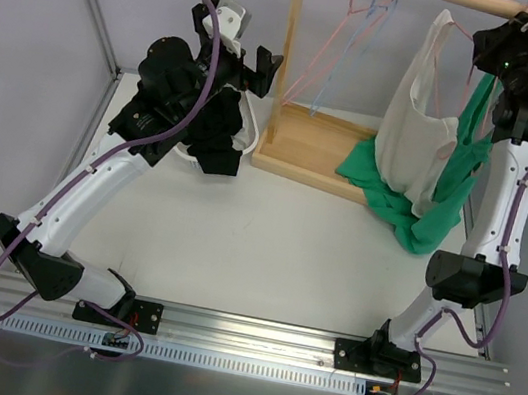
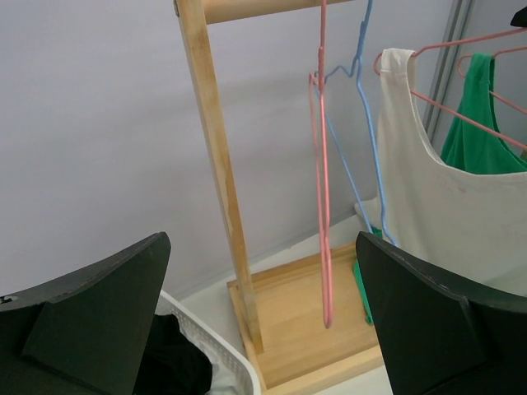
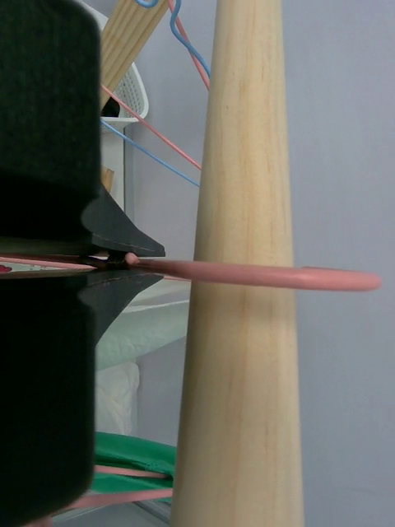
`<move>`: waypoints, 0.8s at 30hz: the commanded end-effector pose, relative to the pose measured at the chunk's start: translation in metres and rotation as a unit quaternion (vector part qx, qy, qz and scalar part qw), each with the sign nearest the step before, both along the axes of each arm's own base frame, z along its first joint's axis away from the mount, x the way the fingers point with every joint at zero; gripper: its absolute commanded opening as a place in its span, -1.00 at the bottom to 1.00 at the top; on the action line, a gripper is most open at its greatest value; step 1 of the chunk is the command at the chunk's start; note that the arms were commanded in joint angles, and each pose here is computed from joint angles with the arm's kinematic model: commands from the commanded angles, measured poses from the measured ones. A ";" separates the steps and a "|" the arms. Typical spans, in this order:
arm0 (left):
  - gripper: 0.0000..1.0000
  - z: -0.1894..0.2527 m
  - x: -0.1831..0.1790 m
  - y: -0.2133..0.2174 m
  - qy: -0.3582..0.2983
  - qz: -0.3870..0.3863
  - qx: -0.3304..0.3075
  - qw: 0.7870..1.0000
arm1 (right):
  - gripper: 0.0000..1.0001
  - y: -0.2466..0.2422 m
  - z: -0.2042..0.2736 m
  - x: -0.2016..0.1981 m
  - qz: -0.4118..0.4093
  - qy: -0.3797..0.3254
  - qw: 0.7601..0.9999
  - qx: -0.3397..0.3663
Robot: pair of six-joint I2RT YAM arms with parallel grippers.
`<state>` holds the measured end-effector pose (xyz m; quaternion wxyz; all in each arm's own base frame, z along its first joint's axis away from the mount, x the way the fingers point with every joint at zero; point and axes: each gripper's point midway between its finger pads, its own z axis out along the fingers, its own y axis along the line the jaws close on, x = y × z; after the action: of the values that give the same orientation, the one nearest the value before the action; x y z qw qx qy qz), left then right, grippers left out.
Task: Remove the tank top from the hanger
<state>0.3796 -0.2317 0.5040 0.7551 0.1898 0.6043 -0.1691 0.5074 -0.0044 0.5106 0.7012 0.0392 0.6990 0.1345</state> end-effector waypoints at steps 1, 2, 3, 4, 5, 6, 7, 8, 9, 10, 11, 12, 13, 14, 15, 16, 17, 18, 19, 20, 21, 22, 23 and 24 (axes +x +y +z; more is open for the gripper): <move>0.98 0.055 -0.029 0.004 -0.072 -0.026 -0.027 0.997 | -1.00 0.004 0.090 -0.049 -0.011 -0.127 0.992 -0.006; 0.98 0.055 -0.033 -0.001 -0.075 -0.044 -0.024 0.996 | -1.00 0.004 0.094 -0.053 -0.011 -0.133 0.991 -0.006; 0.98 0.056 -0.034 -0.003 -0.078 -0.050 -0.024 0.995 | -1.00 0.004 0.096 -0.055 -0.011 -0.135 0.991 -0.006; 0.98 0.059 -0.038 -0.004 -0.081 -0.058 -0.026 0.995 | -1.00 0.004 0.103 -0.063 -0.014 -0.142 0.990 -0.007; 0.98 0.060 -0.039 -0.006 -0.084 -0.065 -0.025 0.994 | -1.00 0.004 0.105 -0.065 -0.015 -0.144 0.989 -0.006; 0.98 0.061 -0.043 -0.010 -0.087 -0.077 -0.025 0.993 | -1.00 0.004 0.107 -0.069 -0.016 -0.147 0.989 -0.006; 0.98 0.063 -0.045 -0.012 -0.089 -0.084 -0.026 0.992 | -1.00 0.004 0.107 -0.071 -0.018 -0.146 0.989 -0.006; 0.98 0.066 -0.047 -0.014 -0.092 -0.091 -0.027 0.991 | -1.00 0.005 0.114 -0.079 -0.018 -0.154 0.988 -0.005; 0.98 0.068 -0.051 -0.018 -0.097 -0.105 -0.026 0.989 | -1.00 0.004 0.111 -0.081 -0.020 -0.150 0.988 -0.004; 0.98 0.070 -0.054 -0.021 -0.098 -0.116 -0.029 0.988 | -1.00 0.004 0.111 -0.084 -0.020 -0.149 0.989 -0.004; 0.98 0.070 -0.057 -0.023 -0.098 -0.126 -0.029 0.987 | -1.00 0.005 0.115 -0.094 -0.022 -0.154 0.988 -0.002; 0.98 0.071 -0.060 -0.026 -0.097 -0.137 -0.031 0.985 | -1.00 0.004 0.107 -0.094 -0.023 -0.143 0.989 0.000; 0.98 0.070 -0.065 -0.033 -0.094 -0.157 -0.035 0.983 | -1.00 0.004 0.104 -0.097 -0.024 -0.139 0.990 0.001; 0.98 0.069 -0.068 -0.036 -0.092 -0.168 -0.036 0.981 | -1.00 0.004 0.103 -0.101 -0.026 -0.138 0.990 0.003; 0.98 0.067 -0.071 -0.040 -0.088 -0.175 -0.039 0.980 | -1.00 0.004 0.101 -0.110 -0.029 -0.135 0.990 0.003; 0.98 0.070 -0.076 -0.040 -0.084 -0.180 -0.056 0.978 | -1.00 0.005 0.100 -0.116 -0.029 -0.134 0.991 0.003; 0.98 0.068 -0.078 -0.046 -0.085 -0.187 -0.068 0.976 | -1.00 0.005 0.096 -0.120 -0.030 -0.128 0.991 0.005; 0.98 0.069 -0.082 -0.048 -0.087 -0.193 -0.075 0.974 | -1.00 0.004 0.096 -0.126 -0.033 -0.127 0.991 0.005; 0.98 0.068 -0.083 -0.051 -0.089 -0.192 -0.080 0.974 | -1.00 0.005 0.094 -0.135 -0.035 -0.124 0.992 0.005; 0.98 0.071 -0.092 -0.060 -0.093 -0.204 -0.085 0.971 | -1.00 0.005 0.094 -0.141 -0.038 -0.125 0.991 0.005; 0.98 0.073 -0.096 -0.065 -0.094 -0.212 -0.086 0.969 | -1.00 0.004 0.093 -0.144 -0.040 -0.122 0.991 0.020; 0.98 0.071 -0.096 -0.075 -0.089 -0.221 -0.086 0.967 | -1.00 0.005 0.099 -0.158 -0.042 -0.132 0.990 0.020; 0.98 0.077 -0.102 -0.080 -0.095 -0.230 -0.088 0.965 | -1.00 0.004 0.095 -0.161 -0.045 -0.128 0.991 0.022; 0.98 0.077 -0.113 -0.093 -0.096 -0.247 -0.086 0.960 | -1.00 0.004 0.095 -0.166 -0.049 -0.127 0.990 0.025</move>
<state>0.2941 -0.3109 0.5469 0.7427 0.2810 0.5007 -0.3446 0.3783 -0.0017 0.5692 0.7515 0.0623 0.6462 0.1169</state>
